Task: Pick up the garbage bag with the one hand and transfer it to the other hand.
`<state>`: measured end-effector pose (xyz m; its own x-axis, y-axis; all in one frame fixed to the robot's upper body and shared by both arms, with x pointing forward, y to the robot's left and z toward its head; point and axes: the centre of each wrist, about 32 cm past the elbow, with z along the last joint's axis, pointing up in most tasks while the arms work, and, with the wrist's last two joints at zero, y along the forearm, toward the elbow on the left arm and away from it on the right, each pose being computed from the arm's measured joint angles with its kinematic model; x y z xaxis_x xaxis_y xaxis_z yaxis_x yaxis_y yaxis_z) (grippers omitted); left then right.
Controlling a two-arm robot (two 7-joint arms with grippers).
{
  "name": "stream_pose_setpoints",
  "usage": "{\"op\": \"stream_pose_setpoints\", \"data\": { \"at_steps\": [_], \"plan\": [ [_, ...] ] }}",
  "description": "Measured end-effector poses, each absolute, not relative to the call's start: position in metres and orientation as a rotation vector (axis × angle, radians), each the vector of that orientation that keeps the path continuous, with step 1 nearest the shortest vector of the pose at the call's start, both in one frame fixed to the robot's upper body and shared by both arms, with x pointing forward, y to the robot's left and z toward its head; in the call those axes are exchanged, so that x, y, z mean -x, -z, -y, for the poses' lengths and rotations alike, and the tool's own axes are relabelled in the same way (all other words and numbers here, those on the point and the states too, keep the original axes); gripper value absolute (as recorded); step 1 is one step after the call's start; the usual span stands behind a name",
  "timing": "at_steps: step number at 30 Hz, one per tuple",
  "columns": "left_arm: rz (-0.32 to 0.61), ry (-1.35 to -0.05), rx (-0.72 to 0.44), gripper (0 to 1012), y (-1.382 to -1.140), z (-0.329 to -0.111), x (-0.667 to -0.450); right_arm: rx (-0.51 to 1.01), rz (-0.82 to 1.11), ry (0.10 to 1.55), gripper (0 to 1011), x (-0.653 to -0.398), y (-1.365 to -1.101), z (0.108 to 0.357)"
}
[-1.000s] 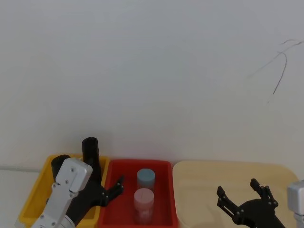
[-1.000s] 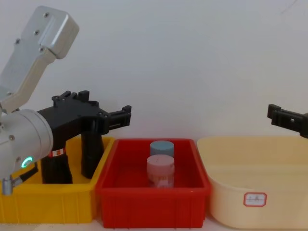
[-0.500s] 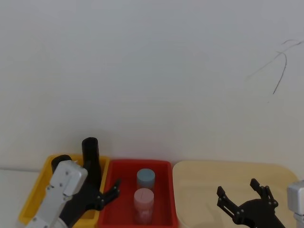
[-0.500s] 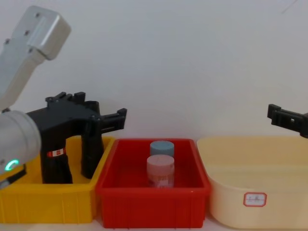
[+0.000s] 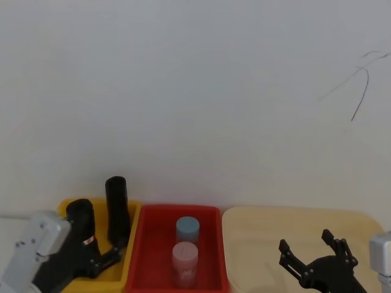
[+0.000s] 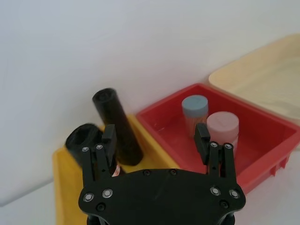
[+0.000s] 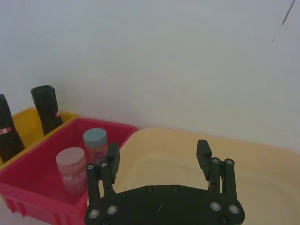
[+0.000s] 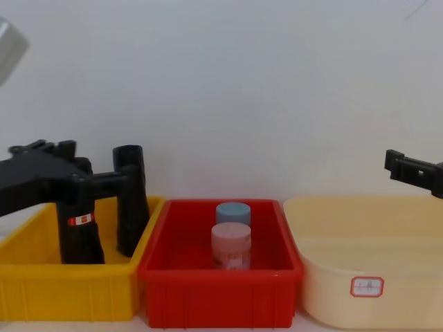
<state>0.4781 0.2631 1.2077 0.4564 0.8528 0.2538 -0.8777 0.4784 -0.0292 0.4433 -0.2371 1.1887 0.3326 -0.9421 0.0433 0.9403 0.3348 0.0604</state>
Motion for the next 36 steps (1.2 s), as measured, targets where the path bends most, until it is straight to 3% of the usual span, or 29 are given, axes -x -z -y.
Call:
{"op": "stream_pose_setpoints", "data": {
  "at_steps": [14,36],
  "plan": [
    [0.182,-1.058,-0.143,1000,-1.215,-0.303,-0.485,-0.026,0.075,1.230,1000,-0.443,-1.189,0.237],
    [0.131,-1.113,-0.197,1000,-1.213,-0.322,-0.500,-0.026,0.075,1.230,1000,-0.443,-1.189,0.237]
  ]
}}
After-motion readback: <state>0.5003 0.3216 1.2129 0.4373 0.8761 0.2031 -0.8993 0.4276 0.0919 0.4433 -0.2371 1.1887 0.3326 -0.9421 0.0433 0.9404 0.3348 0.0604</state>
